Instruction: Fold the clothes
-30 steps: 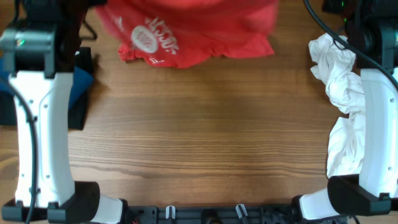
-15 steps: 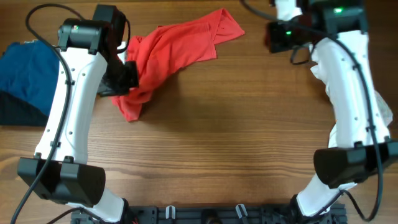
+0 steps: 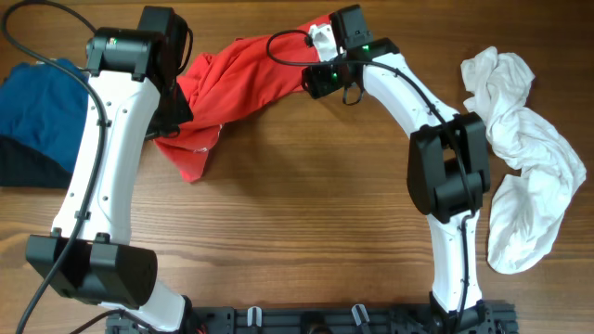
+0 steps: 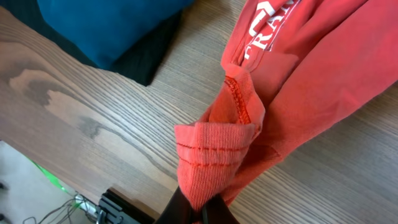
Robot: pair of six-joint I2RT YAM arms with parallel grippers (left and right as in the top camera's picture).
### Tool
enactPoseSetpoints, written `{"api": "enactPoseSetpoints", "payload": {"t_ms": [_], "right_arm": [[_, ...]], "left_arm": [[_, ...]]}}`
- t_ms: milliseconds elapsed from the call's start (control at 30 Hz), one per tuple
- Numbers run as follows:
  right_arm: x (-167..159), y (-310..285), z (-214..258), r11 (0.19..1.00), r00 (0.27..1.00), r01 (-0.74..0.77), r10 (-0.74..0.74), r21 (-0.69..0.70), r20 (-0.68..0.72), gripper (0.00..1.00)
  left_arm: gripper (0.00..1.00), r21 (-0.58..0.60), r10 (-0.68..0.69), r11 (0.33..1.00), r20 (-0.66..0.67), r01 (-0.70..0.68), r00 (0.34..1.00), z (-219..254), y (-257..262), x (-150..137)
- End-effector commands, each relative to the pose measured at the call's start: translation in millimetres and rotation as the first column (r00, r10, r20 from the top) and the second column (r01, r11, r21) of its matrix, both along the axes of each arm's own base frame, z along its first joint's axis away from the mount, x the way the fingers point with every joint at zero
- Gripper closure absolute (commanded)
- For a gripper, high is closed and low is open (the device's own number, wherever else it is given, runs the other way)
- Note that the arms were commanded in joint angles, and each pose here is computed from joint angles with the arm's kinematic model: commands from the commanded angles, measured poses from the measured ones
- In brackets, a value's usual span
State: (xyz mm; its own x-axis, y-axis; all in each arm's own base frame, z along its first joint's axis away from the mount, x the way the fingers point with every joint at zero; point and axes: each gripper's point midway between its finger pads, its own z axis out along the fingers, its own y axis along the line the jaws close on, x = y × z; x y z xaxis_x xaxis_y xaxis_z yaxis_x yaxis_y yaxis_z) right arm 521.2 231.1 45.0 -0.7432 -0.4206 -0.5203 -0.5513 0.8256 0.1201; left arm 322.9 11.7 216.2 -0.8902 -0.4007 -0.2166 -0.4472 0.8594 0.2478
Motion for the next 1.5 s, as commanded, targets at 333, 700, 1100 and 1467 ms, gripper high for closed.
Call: {"api": "enactPoseSetpoints", "payload": {"t_ms": [333, 700, 1100, 1467], "right_arm": [[1.6, 11.4, -65.4, 0.995, 0.998, -0.066, 0.065, -0.077, -0.007, 0.71], [-19.5, -126.1, 10.7, 0.765, 0.851, 0.497, -0.522, -0.409, 0.058, 0.96], [-114.1, -252.6, 55.0, 0.523, 0.691, 0.484, -0.721, -0.702, -0.061, 0.96], [-134.2, -324.8, 56.2, 0.436, 0.554, 0.532, -0.827, -0.725, -0.091, 0.96]], "left_arm": [[0.96, 0.018, 0.017, 1.000, 0.036, -0.017, 0.999, 4.0, 3.1, 3.4], [0.96, 0.018, 0.014, 1.000, 0.035, -0.014, 0.999, 4.0, 3.1, 3.4], [0.96, -0.333, -0.187, 0.931, -0.083, 0.149, 0.979, -27.5, -101.6, -24.8], [0.37, -0.402, -0.472, 0.841, -0.215, 0.362, 0.855, -75.4, -197.2, -100.5]]}}
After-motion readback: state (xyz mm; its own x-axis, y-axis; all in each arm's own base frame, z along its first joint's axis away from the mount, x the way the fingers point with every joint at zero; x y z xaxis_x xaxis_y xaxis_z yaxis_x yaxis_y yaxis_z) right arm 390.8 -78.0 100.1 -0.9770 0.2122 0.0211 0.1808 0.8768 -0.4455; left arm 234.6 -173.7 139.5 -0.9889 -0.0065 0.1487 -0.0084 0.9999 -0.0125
